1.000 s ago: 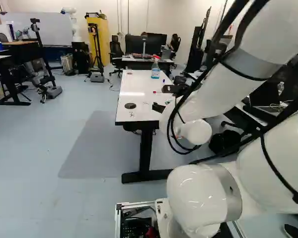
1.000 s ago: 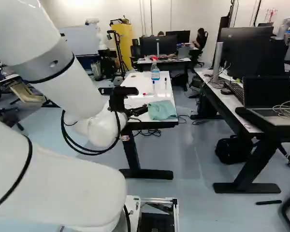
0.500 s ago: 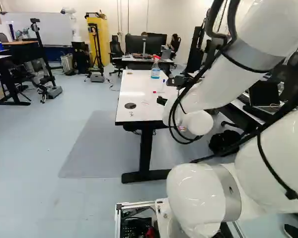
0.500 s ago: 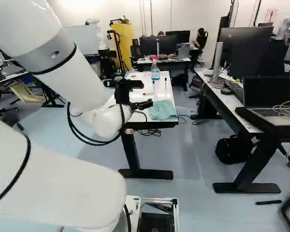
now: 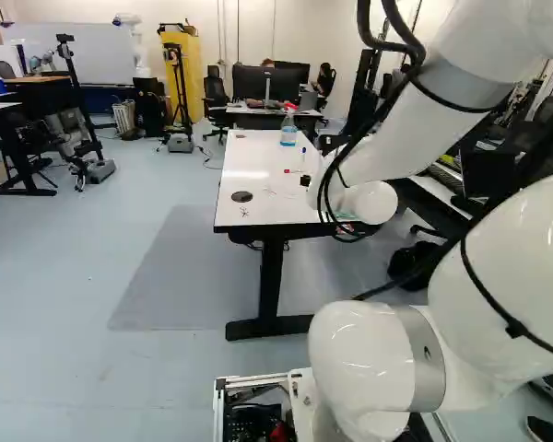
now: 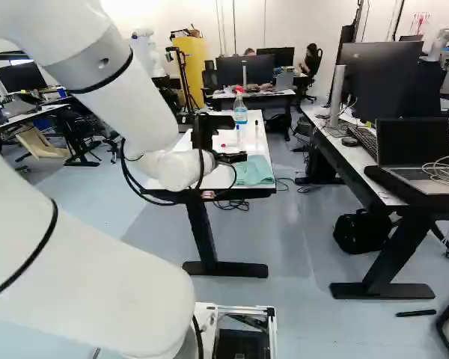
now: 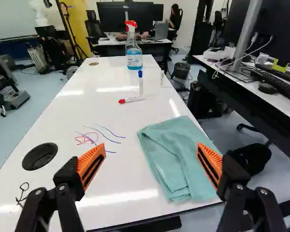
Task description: Clean the table with the green towel
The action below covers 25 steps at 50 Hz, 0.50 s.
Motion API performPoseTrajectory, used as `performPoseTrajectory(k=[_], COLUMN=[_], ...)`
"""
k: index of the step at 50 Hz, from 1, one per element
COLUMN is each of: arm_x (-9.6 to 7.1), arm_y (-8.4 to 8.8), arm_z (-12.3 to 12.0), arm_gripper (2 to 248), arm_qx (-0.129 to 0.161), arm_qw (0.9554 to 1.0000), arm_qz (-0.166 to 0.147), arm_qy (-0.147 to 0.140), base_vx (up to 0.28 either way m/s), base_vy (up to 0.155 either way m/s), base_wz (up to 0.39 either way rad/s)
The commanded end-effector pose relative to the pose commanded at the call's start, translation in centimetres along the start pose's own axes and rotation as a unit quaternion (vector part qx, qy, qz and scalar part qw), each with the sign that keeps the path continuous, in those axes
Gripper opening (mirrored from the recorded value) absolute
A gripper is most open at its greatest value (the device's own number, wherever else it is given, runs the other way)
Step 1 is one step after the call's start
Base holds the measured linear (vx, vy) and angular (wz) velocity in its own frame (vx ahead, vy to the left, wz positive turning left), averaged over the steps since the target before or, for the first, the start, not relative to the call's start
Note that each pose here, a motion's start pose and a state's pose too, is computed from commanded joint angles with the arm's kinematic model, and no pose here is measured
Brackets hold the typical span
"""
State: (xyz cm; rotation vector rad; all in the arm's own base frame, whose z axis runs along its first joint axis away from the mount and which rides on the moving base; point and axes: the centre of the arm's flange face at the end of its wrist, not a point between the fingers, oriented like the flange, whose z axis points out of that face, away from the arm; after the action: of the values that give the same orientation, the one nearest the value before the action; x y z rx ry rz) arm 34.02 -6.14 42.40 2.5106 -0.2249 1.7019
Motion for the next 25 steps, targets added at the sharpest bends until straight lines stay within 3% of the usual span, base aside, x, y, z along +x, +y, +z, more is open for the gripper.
performPoseTrajectory(k=[25], arm_x=[2.7], arm_y=[2.3], arm_z=[2.7], arm_gripper=[247], arm_qx=[-0.027], arm_qw=[0.998], arm_qz=[0.013], arm_qy=[-0.055], base_vx=[0.0], base_vy=[0.0], base_wz=[0.0])
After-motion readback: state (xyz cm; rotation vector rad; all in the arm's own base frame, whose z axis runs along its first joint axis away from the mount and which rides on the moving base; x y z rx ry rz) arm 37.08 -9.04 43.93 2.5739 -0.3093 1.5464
